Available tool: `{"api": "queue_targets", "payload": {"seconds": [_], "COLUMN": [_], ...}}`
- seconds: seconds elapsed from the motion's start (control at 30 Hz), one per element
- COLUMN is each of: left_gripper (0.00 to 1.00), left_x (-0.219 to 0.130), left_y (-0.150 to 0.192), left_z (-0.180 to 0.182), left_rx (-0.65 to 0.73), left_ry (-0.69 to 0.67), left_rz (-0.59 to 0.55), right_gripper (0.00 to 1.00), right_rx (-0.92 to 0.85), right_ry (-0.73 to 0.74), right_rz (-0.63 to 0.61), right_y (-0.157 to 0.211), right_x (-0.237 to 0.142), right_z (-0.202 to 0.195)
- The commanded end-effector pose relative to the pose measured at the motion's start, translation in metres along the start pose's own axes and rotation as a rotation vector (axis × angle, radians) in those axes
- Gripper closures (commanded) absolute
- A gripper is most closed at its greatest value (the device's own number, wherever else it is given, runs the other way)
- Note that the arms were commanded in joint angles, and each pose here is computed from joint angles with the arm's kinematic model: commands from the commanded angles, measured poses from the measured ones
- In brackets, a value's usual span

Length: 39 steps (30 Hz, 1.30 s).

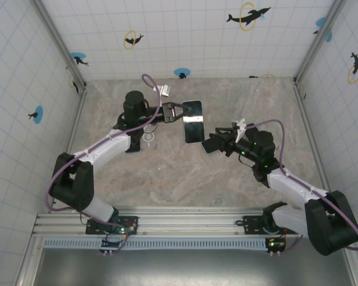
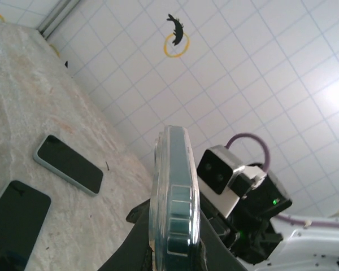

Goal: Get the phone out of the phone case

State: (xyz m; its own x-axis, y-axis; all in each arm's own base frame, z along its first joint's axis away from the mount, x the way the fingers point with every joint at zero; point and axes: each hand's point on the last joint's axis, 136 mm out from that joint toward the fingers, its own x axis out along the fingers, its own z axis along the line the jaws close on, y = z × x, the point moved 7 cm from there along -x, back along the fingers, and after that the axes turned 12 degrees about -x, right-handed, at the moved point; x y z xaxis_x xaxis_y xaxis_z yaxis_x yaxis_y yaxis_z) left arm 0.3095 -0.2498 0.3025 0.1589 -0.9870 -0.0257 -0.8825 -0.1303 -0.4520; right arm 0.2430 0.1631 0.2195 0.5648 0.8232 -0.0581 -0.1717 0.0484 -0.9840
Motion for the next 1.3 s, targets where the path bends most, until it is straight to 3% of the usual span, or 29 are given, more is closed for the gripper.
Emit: {"api": "queue_targets", "payload": {"seconds": [0.0,0.33,1.03,1.27], "left_gripper": [1.00,1.00,1.00,1.00], "left_x": [-0.004,-0.002,-0.001,0.001], "left_y": [-0.010,-0.009,-0.006,-0.007], "left_z": [-0.028,-0.024,-0.022,-0.012], "left_rx": [0.014,-0.024,-0.102,-0.148], "left_ry": [0.074,0.087,0.139,0.118], "left_rz": [-0.086,-0.111,-0.154,-0.216], "right_gripper": [0.55,0.55,0.58,0.57], "right_rx": [0.154,0.250,0.322,0.468], "right_ry": [-0.036,-0.101,-0.145,-0.211], "right_rz": [-0.110,-0.142,-0.085,-0.137], "right_y": [-0.016,-0.016,-0.005,-0.018], "right_x": [-0.003,0.000,0.014,0.023], "right_z": [0.005,0.012,0.016,0.024]}}
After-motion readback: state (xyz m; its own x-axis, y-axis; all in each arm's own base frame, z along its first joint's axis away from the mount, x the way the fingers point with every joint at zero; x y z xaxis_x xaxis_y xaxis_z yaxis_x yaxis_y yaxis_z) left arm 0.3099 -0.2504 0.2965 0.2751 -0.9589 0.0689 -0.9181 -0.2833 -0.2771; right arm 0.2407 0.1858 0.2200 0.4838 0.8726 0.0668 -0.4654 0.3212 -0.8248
